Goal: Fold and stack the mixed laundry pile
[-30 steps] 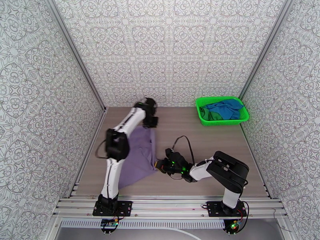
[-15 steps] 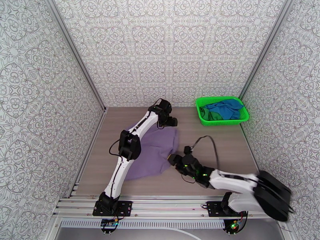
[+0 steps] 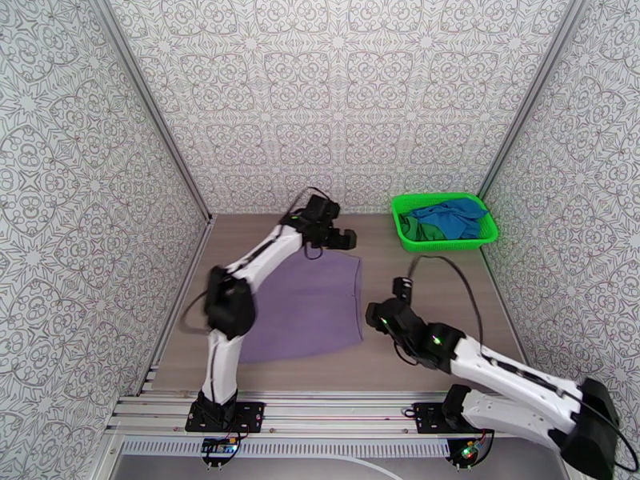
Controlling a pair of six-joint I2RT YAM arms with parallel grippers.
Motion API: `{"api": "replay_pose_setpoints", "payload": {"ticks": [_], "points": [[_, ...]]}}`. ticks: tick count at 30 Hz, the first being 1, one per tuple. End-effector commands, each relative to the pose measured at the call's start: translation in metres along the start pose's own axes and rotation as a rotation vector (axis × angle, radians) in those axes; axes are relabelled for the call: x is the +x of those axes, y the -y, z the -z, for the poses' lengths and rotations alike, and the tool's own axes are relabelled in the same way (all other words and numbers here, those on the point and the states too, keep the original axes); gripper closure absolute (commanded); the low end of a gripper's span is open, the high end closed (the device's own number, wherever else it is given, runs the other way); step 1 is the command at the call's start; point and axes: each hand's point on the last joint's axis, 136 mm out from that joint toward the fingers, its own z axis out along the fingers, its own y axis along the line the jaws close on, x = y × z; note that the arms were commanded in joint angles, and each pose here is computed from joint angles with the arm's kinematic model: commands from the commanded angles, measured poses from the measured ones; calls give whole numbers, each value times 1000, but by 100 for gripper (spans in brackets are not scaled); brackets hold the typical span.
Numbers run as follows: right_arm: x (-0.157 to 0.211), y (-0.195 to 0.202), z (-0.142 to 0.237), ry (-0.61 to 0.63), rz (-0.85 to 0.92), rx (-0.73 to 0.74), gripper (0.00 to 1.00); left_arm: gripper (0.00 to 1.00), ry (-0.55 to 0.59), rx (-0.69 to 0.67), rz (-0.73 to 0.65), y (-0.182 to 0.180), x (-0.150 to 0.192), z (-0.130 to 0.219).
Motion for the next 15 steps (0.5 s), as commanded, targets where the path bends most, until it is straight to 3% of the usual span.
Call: {"api": "replay_pose_setpoints", "payload": {"ticks": [1, 4, 7, 10, 14, 15], "points": [[14, -35, -12, -143, 212, -103, 40, 1, 15, -181, 123, -57, 37, 46], [37, -56, -23, -279, 364, -182, 42, 4, -59, -284, 257, -96, 100, 81], [56, -53, -23, -370, 658, -177, 42, 9, -147, -348, 354, -117, 159, 106], [59, -45, -16, -354, 979, -165, 40, 15, -202, -391, 461, -125, 206, 120], [73, -45, -6, -319, 1301, -275, 38, 18, -256, -463, 643, -140, 254, 133], [73, -46, -4, -304, 1359, -297, 38, 23, -263, -475, 684, -142, 264, 136]]}}
